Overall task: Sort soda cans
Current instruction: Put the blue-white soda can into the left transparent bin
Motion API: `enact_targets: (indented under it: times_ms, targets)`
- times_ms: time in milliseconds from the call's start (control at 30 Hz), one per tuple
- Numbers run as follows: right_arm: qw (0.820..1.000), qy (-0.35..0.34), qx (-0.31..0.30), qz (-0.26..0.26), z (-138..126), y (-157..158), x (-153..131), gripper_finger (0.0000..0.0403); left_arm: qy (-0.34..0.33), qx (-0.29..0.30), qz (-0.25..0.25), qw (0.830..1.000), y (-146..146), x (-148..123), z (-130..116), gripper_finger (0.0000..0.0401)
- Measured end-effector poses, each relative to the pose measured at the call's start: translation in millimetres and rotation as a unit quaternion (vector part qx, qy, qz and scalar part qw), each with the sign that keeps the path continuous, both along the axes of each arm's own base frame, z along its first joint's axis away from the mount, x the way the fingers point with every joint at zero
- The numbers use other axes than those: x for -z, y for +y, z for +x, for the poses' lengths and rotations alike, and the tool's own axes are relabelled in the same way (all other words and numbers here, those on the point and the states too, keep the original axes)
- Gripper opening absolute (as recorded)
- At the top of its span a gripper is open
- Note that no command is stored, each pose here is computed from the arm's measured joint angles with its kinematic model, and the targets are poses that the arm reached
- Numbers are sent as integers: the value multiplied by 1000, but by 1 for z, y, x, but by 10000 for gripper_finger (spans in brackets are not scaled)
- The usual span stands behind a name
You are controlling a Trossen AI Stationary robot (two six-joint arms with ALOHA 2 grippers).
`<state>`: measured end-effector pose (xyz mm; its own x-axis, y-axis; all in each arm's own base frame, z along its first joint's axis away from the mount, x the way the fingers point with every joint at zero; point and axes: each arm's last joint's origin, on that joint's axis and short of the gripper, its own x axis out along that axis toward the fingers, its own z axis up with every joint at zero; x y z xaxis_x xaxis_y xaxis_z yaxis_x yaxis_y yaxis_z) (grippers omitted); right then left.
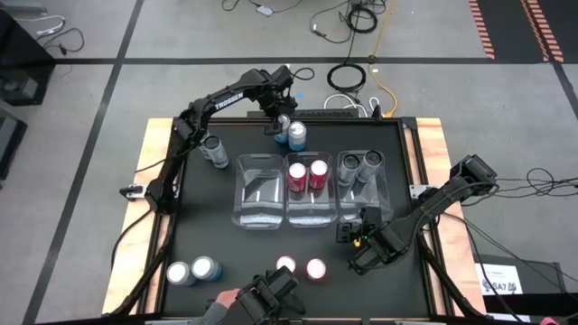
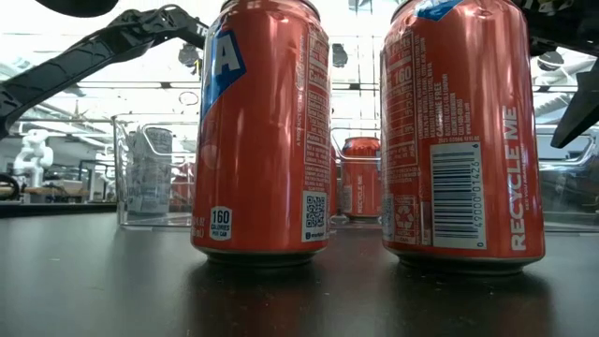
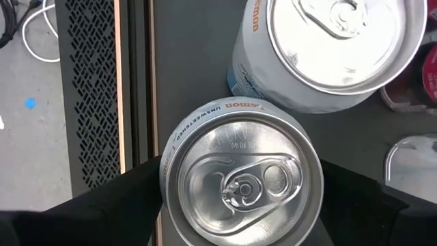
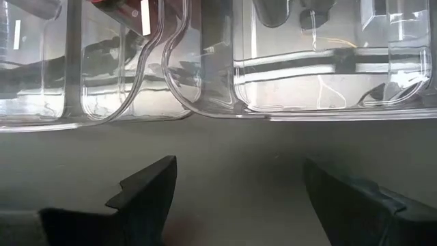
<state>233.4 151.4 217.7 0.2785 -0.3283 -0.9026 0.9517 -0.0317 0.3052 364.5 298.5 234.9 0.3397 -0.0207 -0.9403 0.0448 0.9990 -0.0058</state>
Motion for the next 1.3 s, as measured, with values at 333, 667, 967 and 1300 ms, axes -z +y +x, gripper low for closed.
enact_targets:
  times_ms: [333, 667, 967, 1300]
  targets:
    - [1000, 0, 0, 0, 0, 0, 0, 310, 2, -1, -1, 1000, -1, 0, 1, 303]
    - [1000, 1, -4, -1, 0, 0, 0, 310, 30, -31, 10, 999, -5, -9, -6, 303]
    - [999, 13, -31, -11, 0, 0, 0, 310, 28, -66, 8, 997, -19, -49, -25, 303]
    - [997, 29, -74, -25, -1, 0, 0, 310, 3, -134, -4, 991, -49, -113, -60, 303]
